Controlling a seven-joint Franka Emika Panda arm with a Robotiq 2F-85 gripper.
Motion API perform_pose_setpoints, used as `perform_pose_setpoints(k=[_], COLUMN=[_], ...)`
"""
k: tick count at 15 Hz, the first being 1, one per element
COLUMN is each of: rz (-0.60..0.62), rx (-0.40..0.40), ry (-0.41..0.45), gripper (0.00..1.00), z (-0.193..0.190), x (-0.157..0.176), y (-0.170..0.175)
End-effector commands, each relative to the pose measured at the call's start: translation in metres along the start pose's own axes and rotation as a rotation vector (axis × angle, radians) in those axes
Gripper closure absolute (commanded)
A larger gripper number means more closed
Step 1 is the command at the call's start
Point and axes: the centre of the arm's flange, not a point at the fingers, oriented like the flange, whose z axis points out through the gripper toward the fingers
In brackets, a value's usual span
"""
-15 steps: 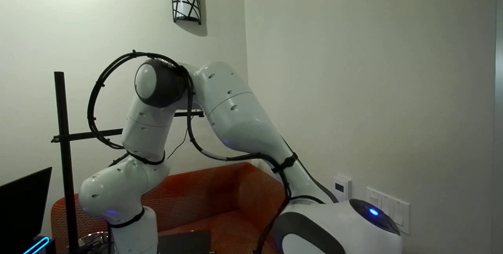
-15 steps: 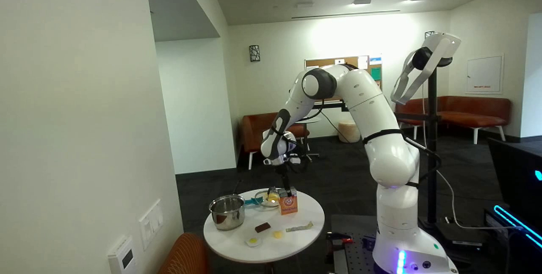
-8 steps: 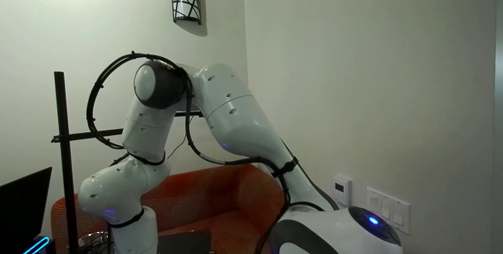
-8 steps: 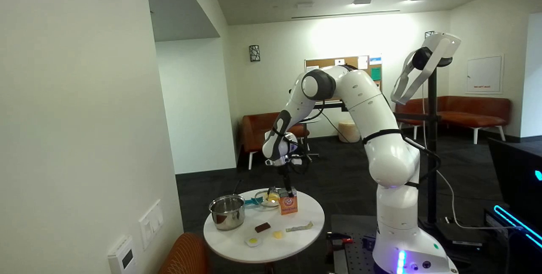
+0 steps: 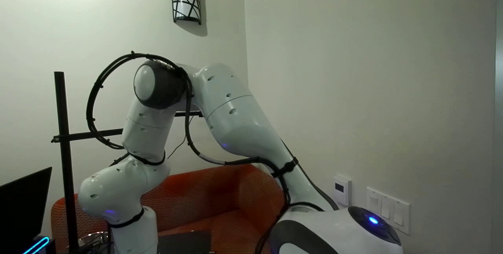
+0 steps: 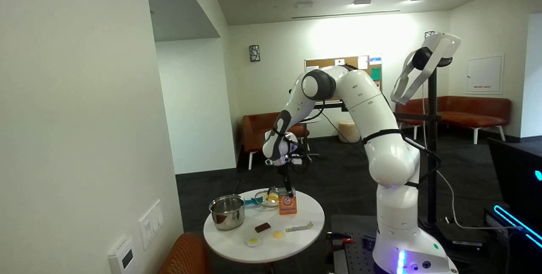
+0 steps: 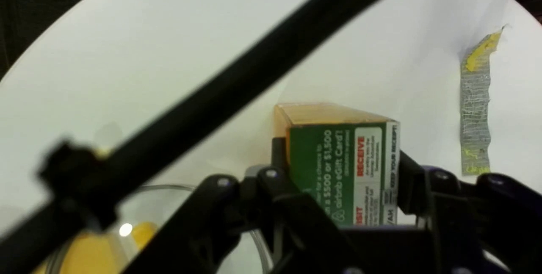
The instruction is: Pour the contents in the box into the pot
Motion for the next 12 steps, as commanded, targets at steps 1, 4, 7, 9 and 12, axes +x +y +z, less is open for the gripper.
perform_pose_setpoints(k=[1, 4, 7, 9, 12], rz=[-0.005, -0.003, 0.003, 0.007, 0.018], rx=[-0.016, -0.019, -0.011, -0.001, 0.01], ry=[0.006, 0.008, 0.018, 0.028, 0.048], gripper=[0.71, 0.72, 0.72, 0.72, 0.72], z=[0.0, -0.002, -0.013, -0.021, -0.035], x=[-0.003, -0.006, -0.011, -0.013, -0.013], y=[-0.007, -0.008, -0.008, -0.009, -0.012])
